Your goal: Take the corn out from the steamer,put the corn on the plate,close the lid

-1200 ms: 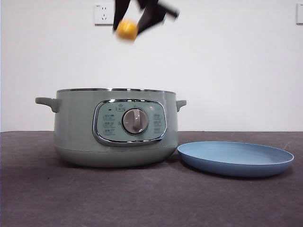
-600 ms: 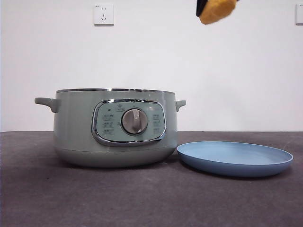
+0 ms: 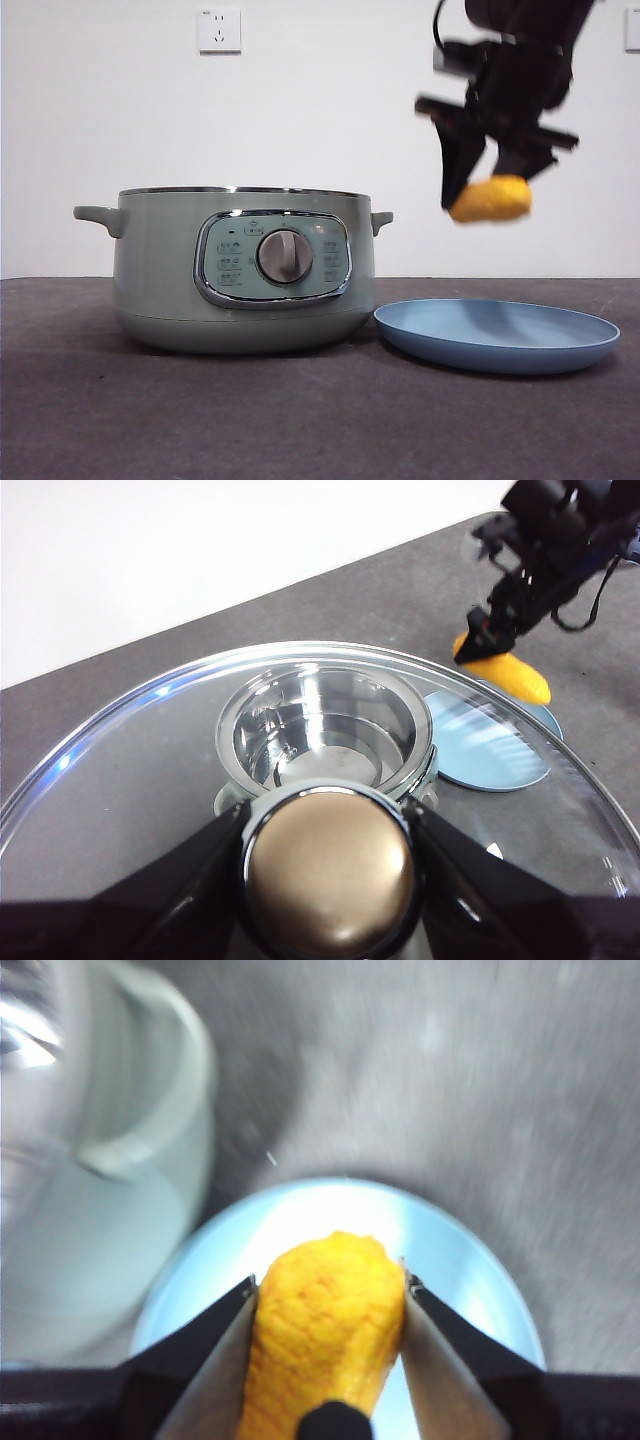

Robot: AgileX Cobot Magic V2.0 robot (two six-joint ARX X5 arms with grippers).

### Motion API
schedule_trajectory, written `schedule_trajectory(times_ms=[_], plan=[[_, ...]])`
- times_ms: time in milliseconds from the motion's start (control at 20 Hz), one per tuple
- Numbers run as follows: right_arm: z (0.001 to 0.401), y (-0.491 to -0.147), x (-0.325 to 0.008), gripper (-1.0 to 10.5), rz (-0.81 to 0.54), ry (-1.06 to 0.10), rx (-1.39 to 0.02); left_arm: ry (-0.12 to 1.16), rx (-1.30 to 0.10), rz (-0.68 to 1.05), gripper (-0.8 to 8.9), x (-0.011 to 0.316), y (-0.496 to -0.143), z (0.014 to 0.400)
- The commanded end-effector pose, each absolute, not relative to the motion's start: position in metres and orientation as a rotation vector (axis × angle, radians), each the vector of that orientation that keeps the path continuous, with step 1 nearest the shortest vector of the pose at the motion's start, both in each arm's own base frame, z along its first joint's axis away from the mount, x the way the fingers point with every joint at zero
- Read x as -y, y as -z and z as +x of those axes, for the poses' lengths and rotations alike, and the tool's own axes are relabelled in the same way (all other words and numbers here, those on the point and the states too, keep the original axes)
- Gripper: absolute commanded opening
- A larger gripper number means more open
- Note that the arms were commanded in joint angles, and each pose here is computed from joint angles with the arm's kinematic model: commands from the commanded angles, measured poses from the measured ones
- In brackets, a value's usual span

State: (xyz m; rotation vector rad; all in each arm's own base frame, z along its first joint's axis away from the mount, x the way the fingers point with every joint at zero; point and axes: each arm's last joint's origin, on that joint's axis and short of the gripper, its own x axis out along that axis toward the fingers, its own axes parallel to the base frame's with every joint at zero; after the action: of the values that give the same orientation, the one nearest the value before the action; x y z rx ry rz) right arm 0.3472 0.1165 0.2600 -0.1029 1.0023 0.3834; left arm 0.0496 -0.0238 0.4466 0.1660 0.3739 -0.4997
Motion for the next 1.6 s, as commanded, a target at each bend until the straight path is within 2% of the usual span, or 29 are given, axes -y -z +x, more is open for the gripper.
schedule_trajectory(times_ms=[50,350,550,1050,1150,1300,1350,1450,1600], plan=[[0.346,-0.233,-0.110,-0.2,-0.087,-0.370,-1.014,0.501,-0.298,0.154,-0.09,0.022,-0.455,0.046],[0.338,-0.186,-0.103,-0.2,-0.074,-0.363,-0.936,0.501,-0.299,0.153,-0.09,0.022,-0.455,0.046],[0.335,-0.172,-0.102,-0.2,-0.075,-0.363,-0.909,0.500,-0.300,0.150,-0.09,0.022,-0.455,0.046],[0.339,-0.149,-0.104,-0.1,-0.084,-0.357,-0.976,0.500,-0.301,0.147,-0.09,0.022,-0.455,0.046],[0.338,-0.148,-0.103,0.9,-0.080,-0.353,-0.984,0.501,-0.302,0.147,-0.09,0.022,-0.455,0.046],[0.338,-0.149,-0.104,4.9,-0.042,-0.335,-0.991,0.504,-0.323,0.150,-0.09,0.026,-0.454,0.053],[0.337,-0.150,-0.104,5.8,-0.040,-0.334,-0.991,0.504,-0.332,0.152,-0.09,0.027,-0.454,0.057],[0.336,-0.157,-0.103,6.0,-0.039,-0.336,-0.980,0.504,-0.339,0.154,-0.09,0.030,-0.454,0.064],[0.328,-0.184,-0.101,6.0,-0.034,-0.342,-0.917,0.546,-0.321,0.143,-0.09,0.038,-0.457,0.080]])
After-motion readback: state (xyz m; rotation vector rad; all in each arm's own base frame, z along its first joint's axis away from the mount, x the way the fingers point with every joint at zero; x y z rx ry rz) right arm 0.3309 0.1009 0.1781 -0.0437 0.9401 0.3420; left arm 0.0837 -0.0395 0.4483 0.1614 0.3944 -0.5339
